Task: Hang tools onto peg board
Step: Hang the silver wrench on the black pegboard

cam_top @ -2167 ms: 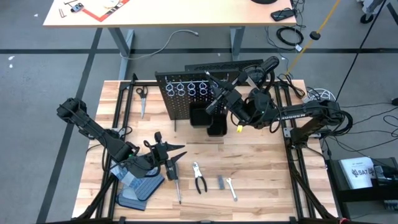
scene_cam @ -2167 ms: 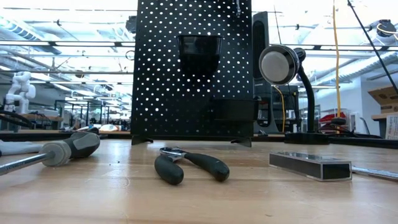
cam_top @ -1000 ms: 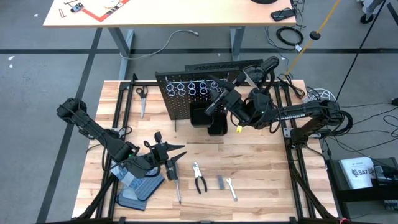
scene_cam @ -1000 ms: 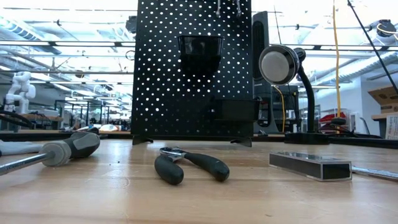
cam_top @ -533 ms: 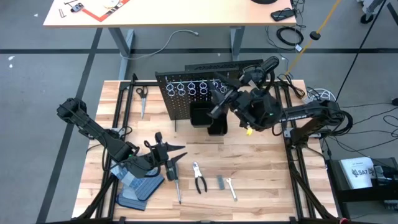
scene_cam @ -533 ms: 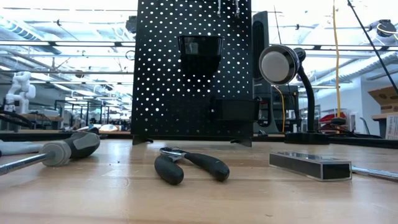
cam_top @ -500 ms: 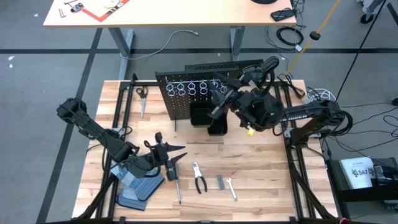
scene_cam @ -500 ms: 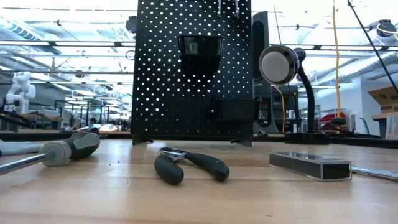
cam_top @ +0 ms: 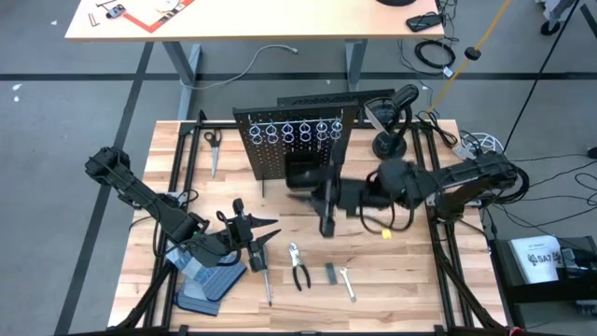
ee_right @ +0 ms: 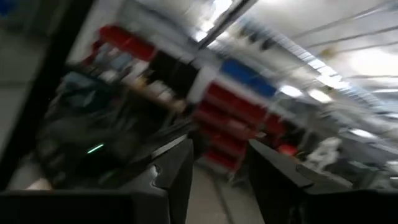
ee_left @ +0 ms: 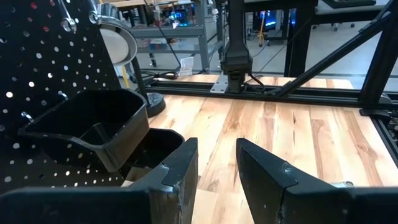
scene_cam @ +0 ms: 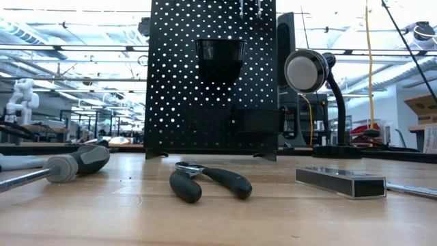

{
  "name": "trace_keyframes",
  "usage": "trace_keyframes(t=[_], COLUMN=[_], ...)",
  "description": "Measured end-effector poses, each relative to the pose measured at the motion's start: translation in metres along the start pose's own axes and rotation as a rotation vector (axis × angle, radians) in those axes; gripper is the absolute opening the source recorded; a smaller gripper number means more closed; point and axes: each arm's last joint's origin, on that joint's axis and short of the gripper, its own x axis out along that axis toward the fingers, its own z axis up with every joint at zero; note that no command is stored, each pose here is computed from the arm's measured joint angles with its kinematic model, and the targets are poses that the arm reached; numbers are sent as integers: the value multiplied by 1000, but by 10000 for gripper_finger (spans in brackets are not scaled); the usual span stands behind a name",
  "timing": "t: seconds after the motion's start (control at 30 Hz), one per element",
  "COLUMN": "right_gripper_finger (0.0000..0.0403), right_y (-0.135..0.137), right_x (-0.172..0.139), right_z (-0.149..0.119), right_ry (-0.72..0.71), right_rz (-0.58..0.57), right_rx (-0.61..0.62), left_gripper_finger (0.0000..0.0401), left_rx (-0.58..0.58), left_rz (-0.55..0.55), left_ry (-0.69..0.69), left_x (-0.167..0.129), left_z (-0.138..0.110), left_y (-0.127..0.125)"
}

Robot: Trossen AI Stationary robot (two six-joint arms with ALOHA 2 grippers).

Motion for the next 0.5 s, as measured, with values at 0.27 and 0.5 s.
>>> trace_keyframes(t=[0.27, 0.5], right_gripper_finger=[119, 110], right_y=[48, 82], right_x=[-20, -47], right_z=[9, -10], right_ry=[225, 565], right_rz=[144, 276], right_rx=[-81, 51], left_gripper_finger=[121, 121], left_rx=[2, 16], left_rz=[-19, -38], left_ry=[5, 19], left_x=[0, 3], left_z=[0, -4], left_y=[-1, -4])
